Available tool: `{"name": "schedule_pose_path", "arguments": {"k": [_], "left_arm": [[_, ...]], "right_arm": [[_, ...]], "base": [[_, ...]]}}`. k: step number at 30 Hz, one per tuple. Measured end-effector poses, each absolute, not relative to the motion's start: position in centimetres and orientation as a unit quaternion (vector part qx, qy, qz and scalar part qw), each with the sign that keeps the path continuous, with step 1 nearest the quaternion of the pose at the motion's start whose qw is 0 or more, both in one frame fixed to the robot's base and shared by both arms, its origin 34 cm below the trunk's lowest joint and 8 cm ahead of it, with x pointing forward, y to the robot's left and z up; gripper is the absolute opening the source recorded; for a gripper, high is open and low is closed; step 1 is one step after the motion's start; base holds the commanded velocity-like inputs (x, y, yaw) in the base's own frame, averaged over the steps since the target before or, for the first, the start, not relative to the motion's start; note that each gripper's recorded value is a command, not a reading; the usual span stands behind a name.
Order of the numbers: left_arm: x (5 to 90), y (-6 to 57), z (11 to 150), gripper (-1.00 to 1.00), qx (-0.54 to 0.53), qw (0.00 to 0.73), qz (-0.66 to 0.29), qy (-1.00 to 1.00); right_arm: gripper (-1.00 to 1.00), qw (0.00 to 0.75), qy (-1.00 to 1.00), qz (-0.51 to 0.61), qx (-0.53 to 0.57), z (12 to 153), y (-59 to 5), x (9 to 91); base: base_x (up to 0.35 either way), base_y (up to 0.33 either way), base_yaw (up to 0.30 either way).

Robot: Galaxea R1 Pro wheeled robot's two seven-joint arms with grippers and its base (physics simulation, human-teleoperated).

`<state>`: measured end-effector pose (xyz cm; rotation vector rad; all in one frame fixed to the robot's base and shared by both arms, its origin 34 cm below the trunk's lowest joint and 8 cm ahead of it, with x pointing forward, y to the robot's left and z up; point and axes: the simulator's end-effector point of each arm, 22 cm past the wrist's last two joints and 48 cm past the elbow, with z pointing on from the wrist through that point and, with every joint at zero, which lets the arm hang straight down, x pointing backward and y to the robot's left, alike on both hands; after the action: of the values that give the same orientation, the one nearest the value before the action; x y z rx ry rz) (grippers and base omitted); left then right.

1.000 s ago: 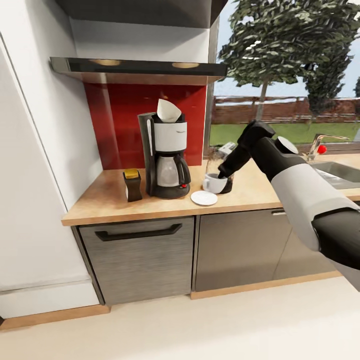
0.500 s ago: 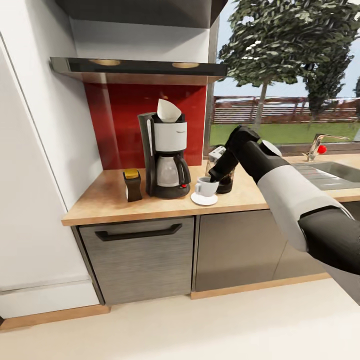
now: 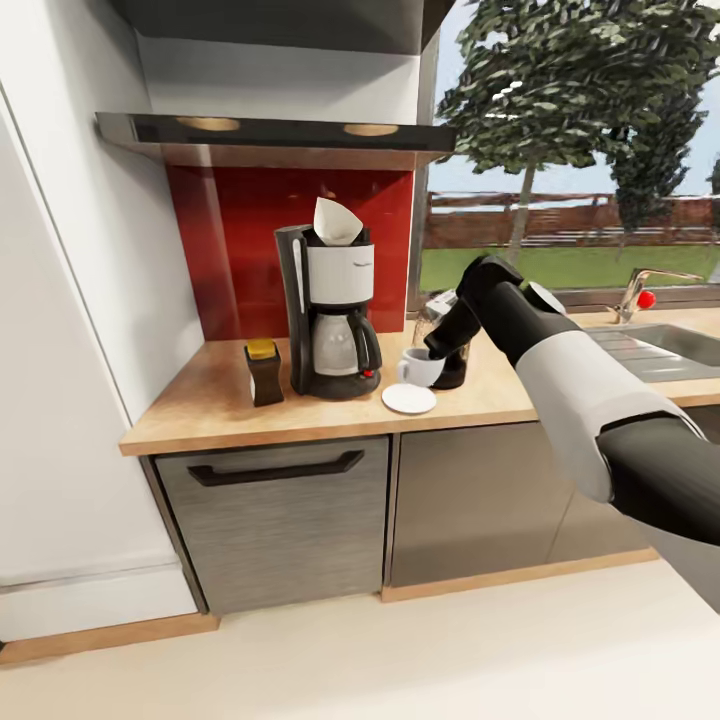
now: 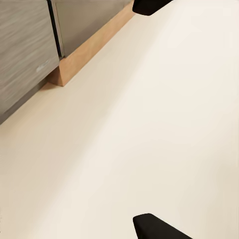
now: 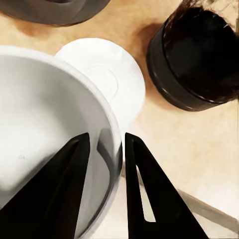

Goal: Set up a coffee station on the kitchen countertop: keep the coffee maker on the countertop, move the bottle of coffee from the kitchen shelf to the counter next to the coffee maker, place a paper coffee filter on top of the coffee maker, put the saucer next to the coffee maker with the coffee cup on the saucer, and place the electric kettle next to the coffee maker.

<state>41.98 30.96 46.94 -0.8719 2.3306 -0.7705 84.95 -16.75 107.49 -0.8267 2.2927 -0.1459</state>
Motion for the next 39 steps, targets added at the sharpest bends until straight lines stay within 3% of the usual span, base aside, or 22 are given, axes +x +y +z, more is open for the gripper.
{"name": "schedule_pose_path", "arguments": {"k": [39], "left_arm": [[41.9,32.0,47.0,1.00,-0.322,0.267,-0.279,0.864]], "right_arm": [[-1.00,0.306,0.899,-0.083,-0.302,103.5,-17.9,85.2]], "base": [[0.084,0.021,0.000]]}}
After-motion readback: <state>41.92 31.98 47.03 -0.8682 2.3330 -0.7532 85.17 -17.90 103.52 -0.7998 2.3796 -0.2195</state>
